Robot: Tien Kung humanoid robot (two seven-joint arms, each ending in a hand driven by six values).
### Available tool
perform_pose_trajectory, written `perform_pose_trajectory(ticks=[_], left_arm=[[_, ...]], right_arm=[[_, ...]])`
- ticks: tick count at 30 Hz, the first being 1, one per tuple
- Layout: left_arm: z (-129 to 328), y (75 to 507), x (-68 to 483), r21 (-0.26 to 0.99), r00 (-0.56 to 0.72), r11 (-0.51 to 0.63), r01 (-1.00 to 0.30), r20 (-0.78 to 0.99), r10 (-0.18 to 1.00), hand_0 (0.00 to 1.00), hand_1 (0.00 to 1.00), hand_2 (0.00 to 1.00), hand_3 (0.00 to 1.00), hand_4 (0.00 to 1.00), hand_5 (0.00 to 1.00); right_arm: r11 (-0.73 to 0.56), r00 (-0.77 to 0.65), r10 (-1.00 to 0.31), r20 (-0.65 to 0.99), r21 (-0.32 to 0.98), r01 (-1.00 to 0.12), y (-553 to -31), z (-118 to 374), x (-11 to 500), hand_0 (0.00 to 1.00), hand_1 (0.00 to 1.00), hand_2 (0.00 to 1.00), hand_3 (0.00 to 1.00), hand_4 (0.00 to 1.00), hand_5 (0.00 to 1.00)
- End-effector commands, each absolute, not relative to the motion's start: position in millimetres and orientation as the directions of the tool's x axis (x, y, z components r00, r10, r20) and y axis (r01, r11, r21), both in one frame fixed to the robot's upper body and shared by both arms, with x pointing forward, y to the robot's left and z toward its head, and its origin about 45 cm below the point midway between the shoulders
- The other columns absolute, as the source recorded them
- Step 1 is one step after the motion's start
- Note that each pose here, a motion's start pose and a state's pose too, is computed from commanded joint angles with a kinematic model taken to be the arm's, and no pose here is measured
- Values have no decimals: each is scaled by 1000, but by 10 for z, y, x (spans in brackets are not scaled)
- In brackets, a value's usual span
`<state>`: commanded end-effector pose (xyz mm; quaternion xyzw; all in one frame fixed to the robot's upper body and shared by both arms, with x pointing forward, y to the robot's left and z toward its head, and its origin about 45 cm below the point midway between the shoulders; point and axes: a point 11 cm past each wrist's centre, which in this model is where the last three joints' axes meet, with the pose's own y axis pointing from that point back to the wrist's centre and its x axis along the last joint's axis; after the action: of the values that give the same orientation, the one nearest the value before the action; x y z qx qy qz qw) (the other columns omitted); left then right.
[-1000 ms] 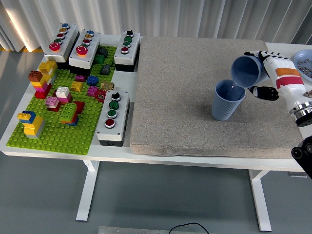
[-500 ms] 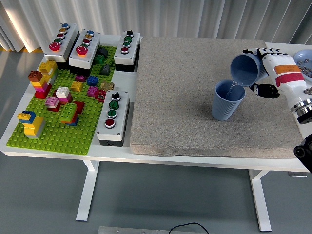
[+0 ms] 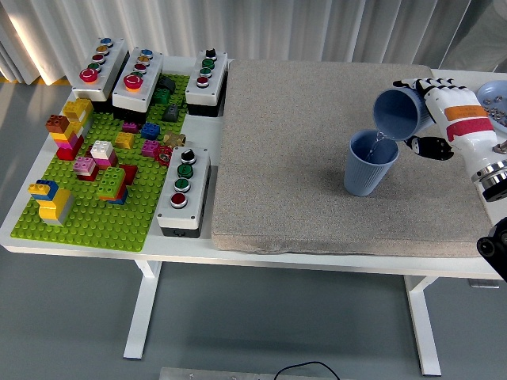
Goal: Pick cup pour cup place
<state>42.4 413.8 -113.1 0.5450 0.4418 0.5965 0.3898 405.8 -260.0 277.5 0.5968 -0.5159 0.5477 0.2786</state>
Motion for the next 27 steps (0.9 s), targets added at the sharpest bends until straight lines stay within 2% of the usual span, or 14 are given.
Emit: perform_pose_trajectory(ticks=[27], left_arm=[[-1131,4142,414,951,-100,-307,18,307,946,730,777,823,679,510,946]], right_arm=[[-314,-141,-285,948,-231,-921,-2649,2744,4079,859,675,536,568,657,50]])
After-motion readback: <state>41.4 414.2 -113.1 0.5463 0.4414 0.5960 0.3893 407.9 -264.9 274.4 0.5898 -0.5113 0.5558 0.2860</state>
